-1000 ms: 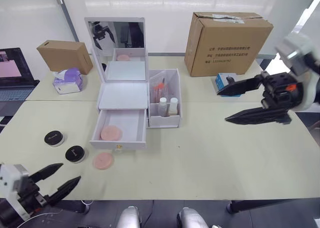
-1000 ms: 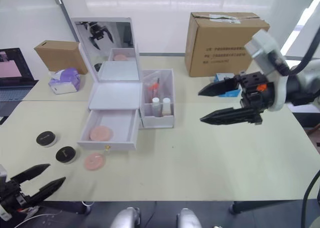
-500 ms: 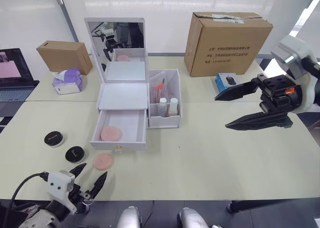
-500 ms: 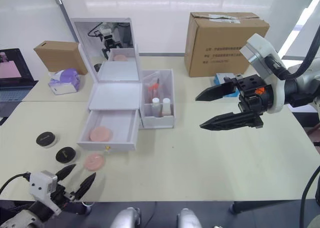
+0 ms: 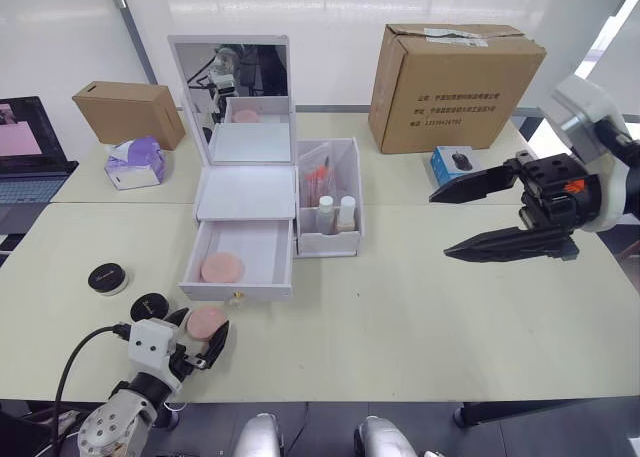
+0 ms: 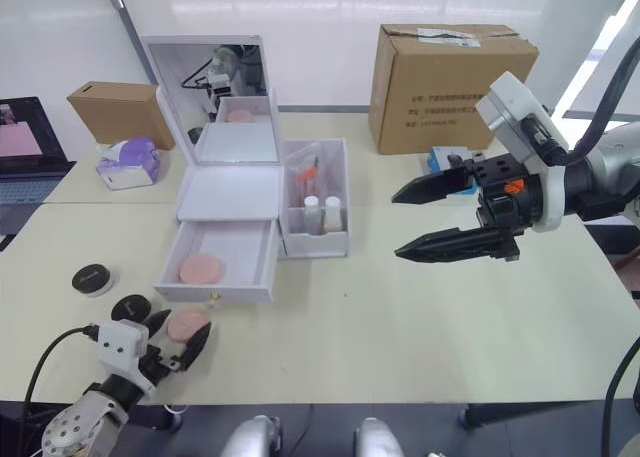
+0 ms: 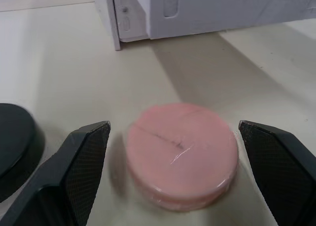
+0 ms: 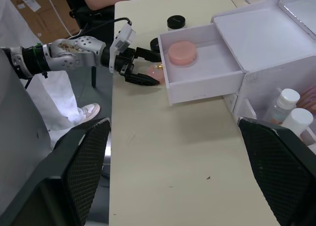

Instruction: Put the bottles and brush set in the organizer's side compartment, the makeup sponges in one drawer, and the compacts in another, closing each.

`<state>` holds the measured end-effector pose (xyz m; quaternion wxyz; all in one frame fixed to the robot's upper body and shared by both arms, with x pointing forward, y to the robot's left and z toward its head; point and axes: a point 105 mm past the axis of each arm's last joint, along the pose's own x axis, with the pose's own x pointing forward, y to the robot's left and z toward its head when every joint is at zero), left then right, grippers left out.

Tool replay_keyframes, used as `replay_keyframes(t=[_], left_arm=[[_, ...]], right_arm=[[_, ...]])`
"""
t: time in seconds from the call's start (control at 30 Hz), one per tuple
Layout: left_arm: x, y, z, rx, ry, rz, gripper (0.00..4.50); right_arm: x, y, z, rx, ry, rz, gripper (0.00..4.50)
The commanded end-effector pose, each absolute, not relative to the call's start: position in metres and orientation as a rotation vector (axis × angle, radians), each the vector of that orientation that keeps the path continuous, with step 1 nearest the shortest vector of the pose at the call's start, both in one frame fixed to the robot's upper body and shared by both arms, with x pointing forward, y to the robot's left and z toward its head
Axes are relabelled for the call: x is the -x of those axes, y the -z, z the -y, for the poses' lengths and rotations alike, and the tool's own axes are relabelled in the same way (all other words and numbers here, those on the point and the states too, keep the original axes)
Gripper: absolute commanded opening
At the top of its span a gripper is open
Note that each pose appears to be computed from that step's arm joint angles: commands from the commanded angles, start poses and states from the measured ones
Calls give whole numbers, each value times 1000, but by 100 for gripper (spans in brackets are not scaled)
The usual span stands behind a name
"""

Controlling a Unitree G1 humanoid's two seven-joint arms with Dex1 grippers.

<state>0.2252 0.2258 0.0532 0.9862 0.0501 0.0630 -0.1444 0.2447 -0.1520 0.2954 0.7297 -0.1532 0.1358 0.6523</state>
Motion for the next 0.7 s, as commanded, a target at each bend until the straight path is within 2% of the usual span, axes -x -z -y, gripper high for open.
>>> replay_keyframes(t=[0.03,0.13,0.23,0.33,0.47,0.57,0.7], left_arm=[[-229,-59,-225,-113,296,-110,448],[-229,-56,-225,-124,311,-129,448],[-227,-51,-232,-111,308,-164,386],[-223,-47,-239,-119,317,-199,296],[-211,-57,-246,-114,390,-212,294],[-202,-81,-252,-43,430,-157,294],[-180,-114,-295,-47,393,-173,294]], right_arm=[[-239,-305,154,357,-1417,-265,450],[-237,-305,153,355,-1411,-263,450],[-236,-305,152,352,-1406,-257,450],[-237,-305,151,350,-1404,-252,450],[-240,-304,149,351,-1407,-238,450],[-241,-303,148,348,-1419,-227,450],[-244,-302,147,341,-1429,-214,450]])
